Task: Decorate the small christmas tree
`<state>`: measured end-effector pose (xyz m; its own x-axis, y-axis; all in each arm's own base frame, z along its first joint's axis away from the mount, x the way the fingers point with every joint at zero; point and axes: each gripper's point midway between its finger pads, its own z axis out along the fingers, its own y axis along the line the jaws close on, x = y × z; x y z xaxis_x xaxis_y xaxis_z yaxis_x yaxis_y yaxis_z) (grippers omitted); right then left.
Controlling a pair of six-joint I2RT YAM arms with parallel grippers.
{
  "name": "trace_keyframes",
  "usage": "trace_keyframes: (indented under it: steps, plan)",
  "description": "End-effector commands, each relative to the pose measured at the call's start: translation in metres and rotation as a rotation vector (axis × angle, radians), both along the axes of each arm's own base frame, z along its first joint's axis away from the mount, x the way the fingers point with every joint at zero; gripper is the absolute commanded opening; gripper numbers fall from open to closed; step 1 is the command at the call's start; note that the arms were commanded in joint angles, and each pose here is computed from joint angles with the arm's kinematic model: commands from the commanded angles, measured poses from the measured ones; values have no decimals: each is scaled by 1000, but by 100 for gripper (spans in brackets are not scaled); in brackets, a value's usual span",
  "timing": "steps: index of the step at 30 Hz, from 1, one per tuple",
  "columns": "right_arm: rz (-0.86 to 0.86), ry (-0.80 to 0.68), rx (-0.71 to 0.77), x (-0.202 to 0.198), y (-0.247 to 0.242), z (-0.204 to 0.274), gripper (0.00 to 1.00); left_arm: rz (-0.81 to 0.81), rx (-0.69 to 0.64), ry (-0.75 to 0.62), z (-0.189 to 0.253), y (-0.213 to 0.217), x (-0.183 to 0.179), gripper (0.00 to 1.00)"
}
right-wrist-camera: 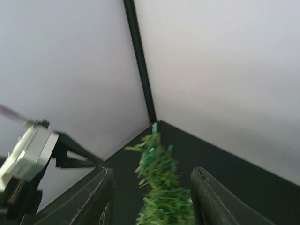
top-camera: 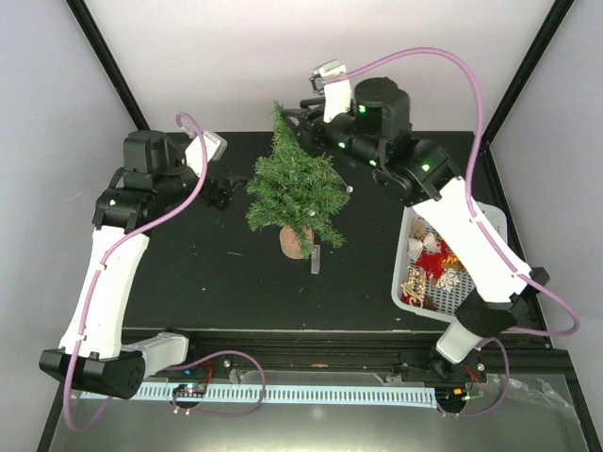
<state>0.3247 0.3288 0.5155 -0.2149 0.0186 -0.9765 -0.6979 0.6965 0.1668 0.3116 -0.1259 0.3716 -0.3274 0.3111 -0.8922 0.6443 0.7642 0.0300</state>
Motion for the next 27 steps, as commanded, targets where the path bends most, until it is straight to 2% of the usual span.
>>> trace_keyframes:
  steps: [1,9,19,21,25,27]
  plan:
    - [25,127,-97,-4,24,-44,46,96,-46,2,7,15,11,99]
    - [-52,212,-170,15,39,-88,47,121,-99,18,11,22,14,99]
    - [-144,162,-198,37,37,-89,45,92,-129,12,8,20,7,99]
    - [-141,152,-222,39,40,-95,41,86,-134,15,7,19,5,99]
    - [-129,106,-272,43,41,-100,20,80,-138,7,7,20,2,99]
    - [-113,74,-295,43,42,-100,14,80,-138,3,7,20,1,99]
